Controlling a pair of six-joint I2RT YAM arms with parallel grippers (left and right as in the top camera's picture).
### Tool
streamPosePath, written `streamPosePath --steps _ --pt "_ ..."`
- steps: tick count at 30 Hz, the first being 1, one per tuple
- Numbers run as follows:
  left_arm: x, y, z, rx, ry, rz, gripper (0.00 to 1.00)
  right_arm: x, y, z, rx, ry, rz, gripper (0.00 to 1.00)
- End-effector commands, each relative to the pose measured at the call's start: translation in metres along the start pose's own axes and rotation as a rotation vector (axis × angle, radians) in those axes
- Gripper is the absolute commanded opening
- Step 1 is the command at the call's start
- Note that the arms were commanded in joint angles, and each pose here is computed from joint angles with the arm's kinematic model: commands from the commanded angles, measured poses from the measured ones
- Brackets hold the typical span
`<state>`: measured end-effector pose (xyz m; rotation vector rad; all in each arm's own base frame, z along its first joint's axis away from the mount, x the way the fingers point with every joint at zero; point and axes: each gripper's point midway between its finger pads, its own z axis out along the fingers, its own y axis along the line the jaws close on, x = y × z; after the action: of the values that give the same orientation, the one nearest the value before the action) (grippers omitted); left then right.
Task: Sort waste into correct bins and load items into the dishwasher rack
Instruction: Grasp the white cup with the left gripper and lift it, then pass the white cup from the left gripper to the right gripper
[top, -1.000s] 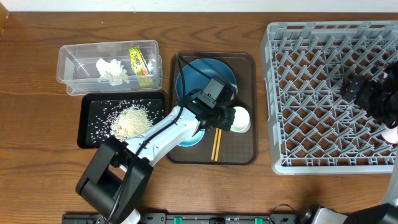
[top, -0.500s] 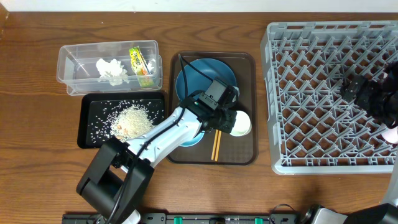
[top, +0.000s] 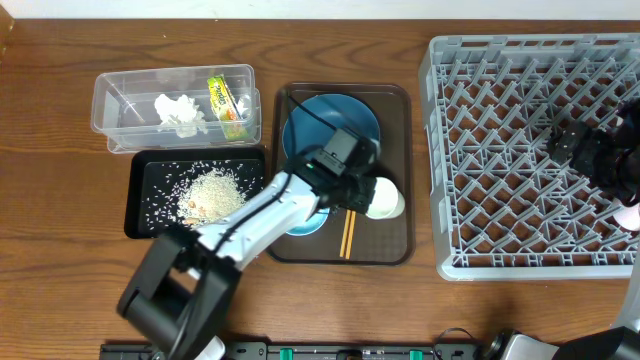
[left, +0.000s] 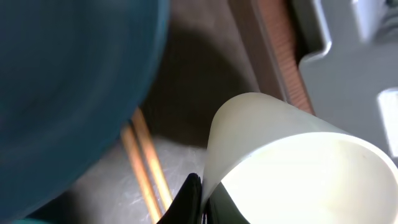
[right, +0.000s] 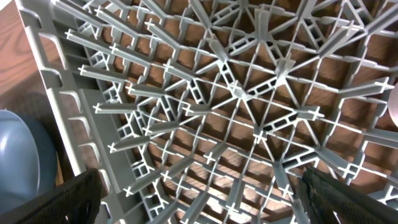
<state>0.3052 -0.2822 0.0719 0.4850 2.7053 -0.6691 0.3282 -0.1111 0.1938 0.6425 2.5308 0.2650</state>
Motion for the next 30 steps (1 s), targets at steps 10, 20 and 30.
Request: streamPosePath --steps 10,20,30 --pt "-0.062 0.014 -0.130 0.478 -0.179 -0.350 0.06 0.024 0.089 -0.018 -0.509 0.028 -0.360 0.99" --pt "-0.069 0.003 -0.147 0.780 -0.101 -0.375 0.06 0.084 0.175 -0.027 -0.884 0.121 -0.666 0.99" --pt "-0.064 -0.019 -0.161 0.932 -0.050 -0.284 0.06 0.139 0.241 -0.009 -1.124 0.129 -0.889 0.91"
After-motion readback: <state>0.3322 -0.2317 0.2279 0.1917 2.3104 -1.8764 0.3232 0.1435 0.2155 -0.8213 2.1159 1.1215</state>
